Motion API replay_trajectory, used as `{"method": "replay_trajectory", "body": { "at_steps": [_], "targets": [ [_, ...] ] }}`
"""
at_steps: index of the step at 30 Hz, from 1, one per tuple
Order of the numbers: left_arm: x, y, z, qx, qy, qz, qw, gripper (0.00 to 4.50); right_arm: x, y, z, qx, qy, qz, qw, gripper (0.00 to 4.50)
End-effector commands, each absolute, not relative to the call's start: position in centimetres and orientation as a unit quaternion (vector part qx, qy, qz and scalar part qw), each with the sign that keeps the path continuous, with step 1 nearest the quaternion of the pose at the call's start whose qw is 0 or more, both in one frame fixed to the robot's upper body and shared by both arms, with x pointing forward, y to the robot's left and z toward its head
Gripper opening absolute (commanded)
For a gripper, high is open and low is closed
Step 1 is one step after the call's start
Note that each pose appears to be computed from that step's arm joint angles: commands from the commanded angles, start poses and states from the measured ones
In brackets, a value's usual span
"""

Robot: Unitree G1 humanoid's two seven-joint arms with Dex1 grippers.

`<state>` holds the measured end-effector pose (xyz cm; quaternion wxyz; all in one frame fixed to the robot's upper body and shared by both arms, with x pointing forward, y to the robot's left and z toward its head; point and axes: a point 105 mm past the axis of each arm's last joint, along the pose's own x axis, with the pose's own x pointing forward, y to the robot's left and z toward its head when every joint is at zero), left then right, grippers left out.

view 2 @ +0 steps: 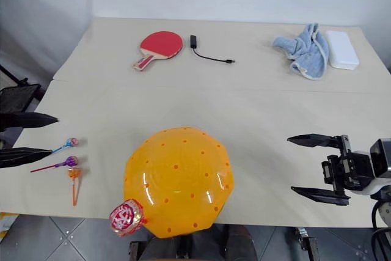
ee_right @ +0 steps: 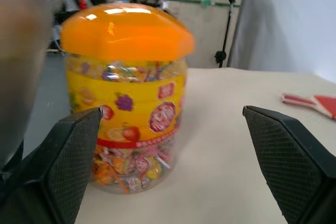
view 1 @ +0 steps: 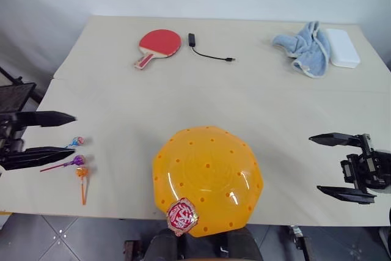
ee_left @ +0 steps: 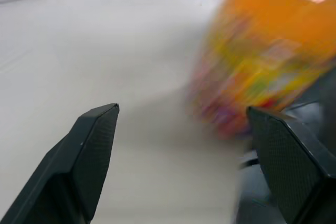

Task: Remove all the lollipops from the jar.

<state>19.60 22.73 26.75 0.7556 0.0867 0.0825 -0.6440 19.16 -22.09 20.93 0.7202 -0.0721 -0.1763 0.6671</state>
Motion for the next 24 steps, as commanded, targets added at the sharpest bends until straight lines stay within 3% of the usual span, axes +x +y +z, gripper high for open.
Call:
{"method": "replay_trajectory", "body": {
  "at_steps": [1, 6, 11, 24],
  "targets": [
    [17.3, 17.6, 26.9, 0.085, 0.057, -0.752, 0.651, 4.11, 18.0, -21.8, 21.6, -0.084, -0.199, 0.691, 0.690, 4.50],
    [15.8, 14.1, 27.8, 0.067, -0.001, -0.821, 0.567, 4.11, 18.3, -22.1, 21.6, -0.097, -0.197, 0.686, 0.694, 4.50],
    [15.0, 12.2, 27.7, 0.070, -0.028, -0.855, 0.514, 4.11, 18.7, -22.3, 21.6, -0.103, -0.198, 0.680, 0.699, 4.50],
    [15.5, 9.4, 26.0, 0.056, -0.051, -0.871, 0.486, 4.11, 19.5, -21.8, 21.9, -0.116, -0.210, 0.681, 0.692, 4.50]
  ]
}}
